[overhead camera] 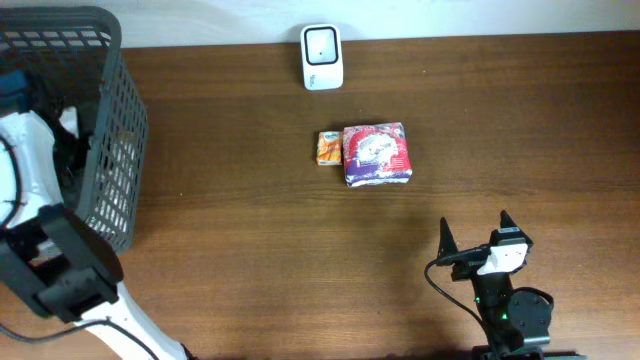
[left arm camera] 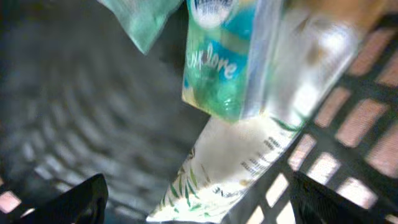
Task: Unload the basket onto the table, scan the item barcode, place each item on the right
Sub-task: 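Reach the left gripper into the basket and grasp the white Pantene tube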
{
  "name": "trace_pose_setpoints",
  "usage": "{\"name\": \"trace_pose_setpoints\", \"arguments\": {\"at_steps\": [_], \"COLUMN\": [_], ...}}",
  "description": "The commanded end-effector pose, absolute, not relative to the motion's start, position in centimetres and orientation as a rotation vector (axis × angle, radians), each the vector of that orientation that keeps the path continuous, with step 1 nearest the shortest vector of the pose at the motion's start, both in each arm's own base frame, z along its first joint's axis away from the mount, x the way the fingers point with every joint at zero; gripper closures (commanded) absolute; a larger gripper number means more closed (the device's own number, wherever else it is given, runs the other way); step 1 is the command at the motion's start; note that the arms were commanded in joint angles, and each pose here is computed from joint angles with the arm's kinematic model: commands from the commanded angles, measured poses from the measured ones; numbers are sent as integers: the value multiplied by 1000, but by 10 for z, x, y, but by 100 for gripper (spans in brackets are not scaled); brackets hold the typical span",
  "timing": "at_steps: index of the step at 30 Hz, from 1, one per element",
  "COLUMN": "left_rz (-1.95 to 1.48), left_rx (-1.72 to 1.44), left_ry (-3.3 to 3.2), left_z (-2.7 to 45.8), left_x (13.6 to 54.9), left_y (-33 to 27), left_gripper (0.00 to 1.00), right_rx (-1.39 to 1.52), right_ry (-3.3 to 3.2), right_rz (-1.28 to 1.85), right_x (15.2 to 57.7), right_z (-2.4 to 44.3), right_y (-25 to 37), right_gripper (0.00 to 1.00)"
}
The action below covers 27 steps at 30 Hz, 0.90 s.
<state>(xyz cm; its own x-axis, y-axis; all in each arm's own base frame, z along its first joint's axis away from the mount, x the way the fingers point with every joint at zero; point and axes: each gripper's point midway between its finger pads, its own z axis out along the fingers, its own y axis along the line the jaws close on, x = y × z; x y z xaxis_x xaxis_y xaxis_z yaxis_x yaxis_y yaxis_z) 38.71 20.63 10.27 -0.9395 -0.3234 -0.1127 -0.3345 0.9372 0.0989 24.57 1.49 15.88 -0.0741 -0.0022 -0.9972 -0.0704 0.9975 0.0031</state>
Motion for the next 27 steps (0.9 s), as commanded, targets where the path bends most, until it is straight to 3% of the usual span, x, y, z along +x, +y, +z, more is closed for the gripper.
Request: {"name": "trace_pose_setpoints", "arguments": {"at_steps": [1,6,12,14,18,27], "left_rz": [62,-203,-208,-208,-185,-55], "left_rx": [-471,-368,-371,-372,-491,-693], "left_ry": [3133,3197,3205,3205,3161,2820], "left_z": [61,30,28,28,54,211], "left_x": [379,379,377,377,385,416], "left_y": [194,168,167,167,176,197], "left_gripper": [9,11,57,64,100,100], "right_rx": [-45,-45,-45,-45,-45,-45], "right_ry": [1649,1649,1649,1649,1649,1649], "right_rz": [58,58,58,58,58,58], "right_x": [246,246,246,246,246,246], "right_z": [156,156,156,156,156,156], "right_y": [14,14,14,14,14,14], "right_gripper": [1,1,1,1,1,1]}}
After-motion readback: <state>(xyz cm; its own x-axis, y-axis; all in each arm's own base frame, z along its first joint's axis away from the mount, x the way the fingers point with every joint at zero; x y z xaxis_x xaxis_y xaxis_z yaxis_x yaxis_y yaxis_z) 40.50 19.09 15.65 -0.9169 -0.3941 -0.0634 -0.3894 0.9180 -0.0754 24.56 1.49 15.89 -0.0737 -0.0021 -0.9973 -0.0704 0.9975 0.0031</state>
